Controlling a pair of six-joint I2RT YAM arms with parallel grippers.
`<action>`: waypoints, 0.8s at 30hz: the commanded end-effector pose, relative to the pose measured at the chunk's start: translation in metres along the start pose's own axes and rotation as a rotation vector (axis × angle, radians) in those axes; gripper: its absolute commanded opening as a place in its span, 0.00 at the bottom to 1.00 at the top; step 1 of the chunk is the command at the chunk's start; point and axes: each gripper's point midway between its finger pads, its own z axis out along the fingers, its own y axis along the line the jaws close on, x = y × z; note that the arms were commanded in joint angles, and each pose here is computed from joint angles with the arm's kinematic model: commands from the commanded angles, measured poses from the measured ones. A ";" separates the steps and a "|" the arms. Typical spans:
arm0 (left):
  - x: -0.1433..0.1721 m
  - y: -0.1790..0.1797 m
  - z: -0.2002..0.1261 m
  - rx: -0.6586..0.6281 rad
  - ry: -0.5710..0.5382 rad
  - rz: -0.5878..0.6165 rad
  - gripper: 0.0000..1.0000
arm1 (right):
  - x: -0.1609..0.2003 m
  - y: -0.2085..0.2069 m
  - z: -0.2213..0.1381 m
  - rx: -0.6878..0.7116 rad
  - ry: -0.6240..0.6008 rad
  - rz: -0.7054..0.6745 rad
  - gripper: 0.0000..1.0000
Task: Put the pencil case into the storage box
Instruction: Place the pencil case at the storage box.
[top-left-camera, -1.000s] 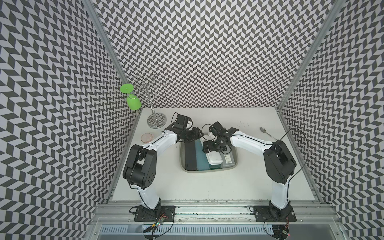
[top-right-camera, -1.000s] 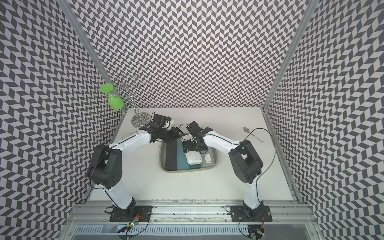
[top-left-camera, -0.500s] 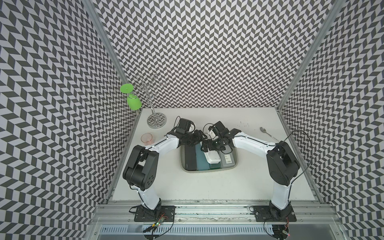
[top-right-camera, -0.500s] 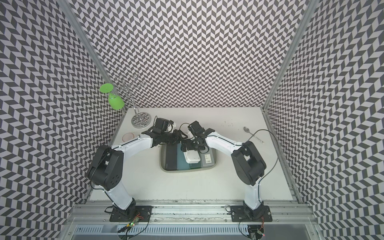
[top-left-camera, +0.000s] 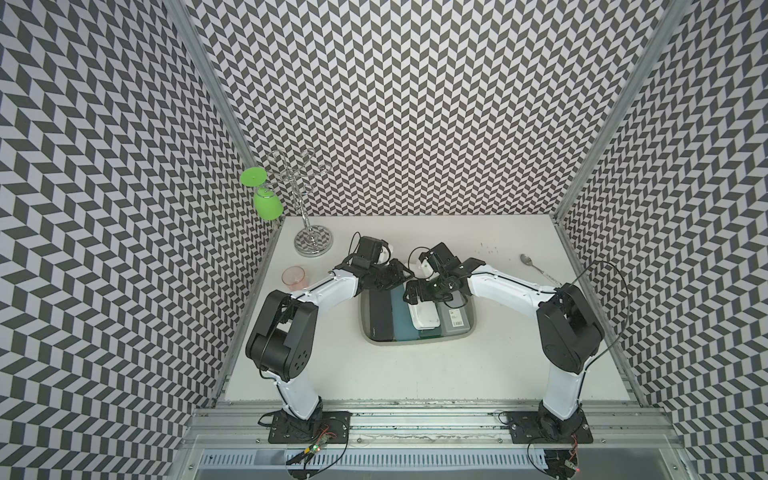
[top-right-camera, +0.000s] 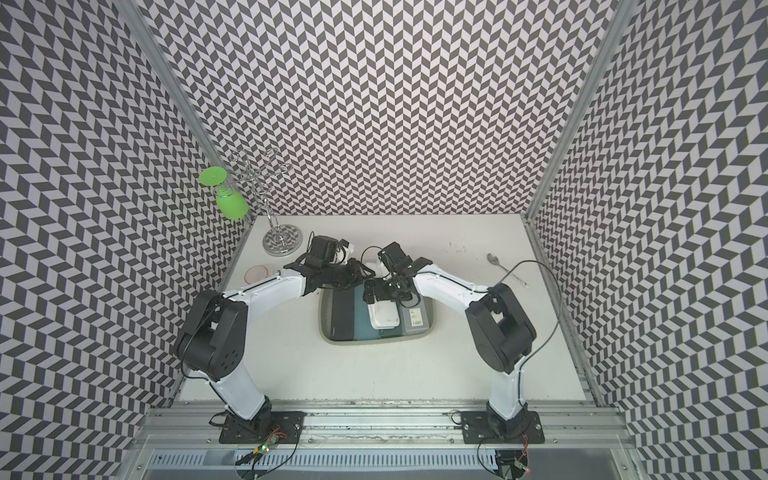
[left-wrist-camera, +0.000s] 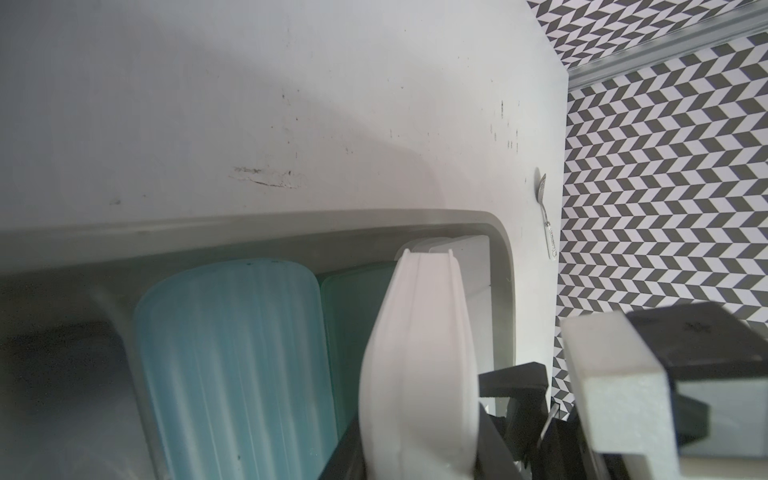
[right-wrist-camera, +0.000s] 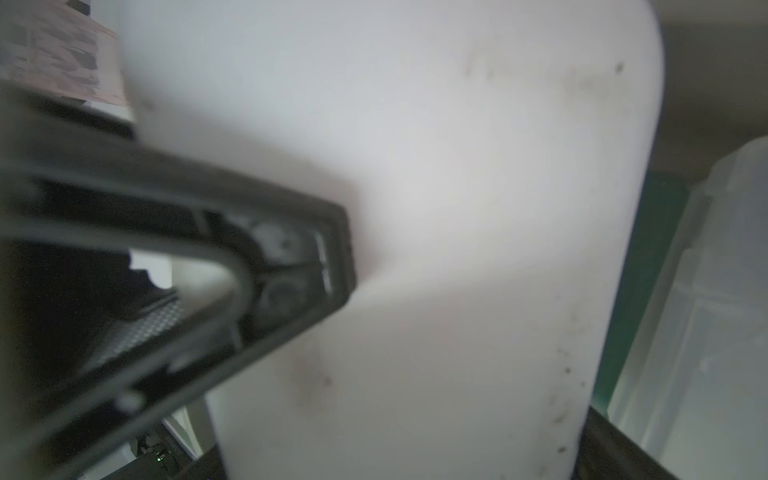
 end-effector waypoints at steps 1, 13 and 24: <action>0.005 0.022 0.012 -0.058 0.009 0.025 0.30 | -0.024 0.031 -0.039 -0.100 -0.096 -0.045 1.00; -0.004 0.029 0.021 -0.087 -0.009 0.043 0.30 | -0.010 0.023 -0.064 -0.084 -0.057 -0.061 1.00; -0.006 0.032 0.026 -0.104 -0.012 0.053 0.43 | -0.016 -0.001 -0.094 -0.073 -0.114 -0.026 1.00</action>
